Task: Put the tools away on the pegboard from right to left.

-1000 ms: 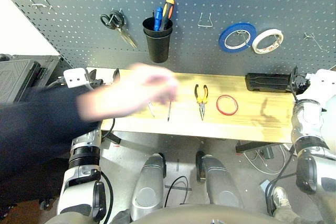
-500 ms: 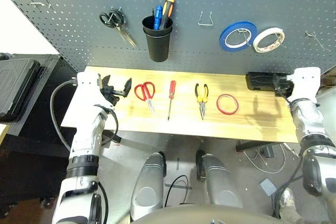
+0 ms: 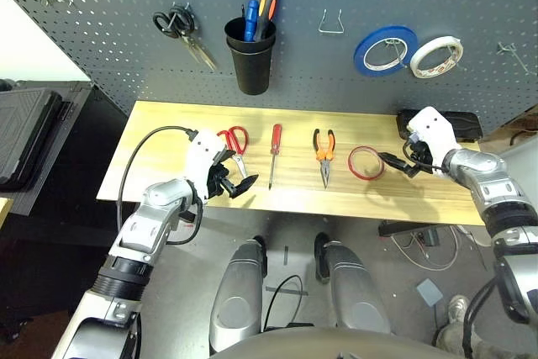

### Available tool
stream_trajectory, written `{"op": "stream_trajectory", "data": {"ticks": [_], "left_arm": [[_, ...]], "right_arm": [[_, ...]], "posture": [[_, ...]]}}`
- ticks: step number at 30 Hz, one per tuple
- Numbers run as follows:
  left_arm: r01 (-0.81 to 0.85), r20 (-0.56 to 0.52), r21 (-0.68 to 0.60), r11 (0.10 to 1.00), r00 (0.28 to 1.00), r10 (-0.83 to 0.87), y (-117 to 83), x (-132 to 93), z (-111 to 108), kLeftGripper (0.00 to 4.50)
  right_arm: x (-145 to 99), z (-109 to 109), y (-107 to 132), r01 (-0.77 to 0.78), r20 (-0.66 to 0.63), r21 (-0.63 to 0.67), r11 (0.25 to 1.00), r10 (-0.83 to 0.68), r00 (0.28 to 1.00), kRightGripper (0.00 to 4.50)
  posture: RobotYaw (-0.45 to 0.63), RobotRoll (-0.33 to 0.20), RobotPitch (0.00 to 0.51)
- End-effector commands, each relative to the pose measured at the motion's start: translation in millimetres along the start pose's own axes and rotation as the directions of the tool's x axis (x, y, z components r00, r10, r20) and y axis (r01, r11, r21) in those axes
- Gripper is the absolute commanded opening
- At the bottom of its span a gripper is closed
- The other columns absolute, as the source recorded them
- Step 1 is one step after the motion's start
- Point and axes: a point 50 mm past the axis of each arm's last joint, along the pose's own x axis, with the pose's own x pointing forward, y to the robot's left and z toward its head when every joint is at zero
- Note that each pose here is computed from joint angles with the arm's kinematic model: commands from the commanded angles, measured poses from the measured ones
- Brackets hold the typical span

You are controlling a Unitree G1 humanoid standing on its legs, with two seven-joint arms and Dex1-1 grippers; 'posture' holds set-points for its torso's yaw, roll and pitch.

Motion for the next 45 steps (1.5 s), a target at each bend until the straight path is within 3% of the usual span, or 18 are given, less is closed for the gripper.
{"op": "stream_trajectory", "data": {"ticks": [1,17,21,26,31,37,40,45], "left_arm": [[0.039,-0.024,0.033,0.999,0.999,-0.038,-4.7,-0.9,1.8,4.48],[0.058,0.053,-0.006,0.998,0.997,-0.057,-16.9,-9.7,16.3,4.48],[0.059,0.049,0.004,0.998,0.997,-0.059,-19.1,-12.6,16.7,4.5],[0.084,0.077,-0.005,0.996,0.994,-0.083,-24.2,-14.3,21.0,4.5],[0.118,0.176,0.027,0.993,0.977,-0.121,-29.9,-15.8,41.1,4.5],[0.177,0.328,0.119,0.977,0.922,-0.207,-43.0,-17.2,79.0,4.5],[0.207,0.382,0.168,0.964,0.888,-0.257,-50.8,-18.0,94.7,4.5],[0.196,0.459,0.208,0.958,0.846,-0.273,-52.8,-17.5,117.7,4.5]], "right_arm": [[3.6,-9.0,9.9,-0.111,-0.103,-0.021,0.994,0.108,0.989,4.5],[48.1,-18.1,34.3,-0.19,-0.326,-0.047,0.981,0.164,0.931,4.5],[49.7,-19.4,31.6,-0.155,-0.352,-0.086,0.984,0.115,0.929,3.54],[44.5,-17.0,23.2,-0.097,-0.308,-0.089,0.991,0.065,0.949,1.65],[28.5,-17.3,8.3,0.038,-0.186,-0.109,0.993,-0.058,0.981,0.03],[-1.3,-19.5,-6.5,0.342,0.069,-0.096,0.935,-0.336,0.939,0.03],[-19.9,-22.9,-11.0,0.506,0.18,-0.073,0.859,-0.488,0.854,0.03],[-43.3,-32.6,-17.0,0.675,0.237,-0.087,0.732,-0.643,0.728,0.03]], "posture": [[0.17,0.0,0.29],[0.23,0.0,0.327],[0.24,0.0,0.33],[0.24,0.0,0.326],[0.23,0.0,0.317],[0.22,0.0,0.31],[0.2,0.0,0.306],[0.18,0.0,0.298]]}}
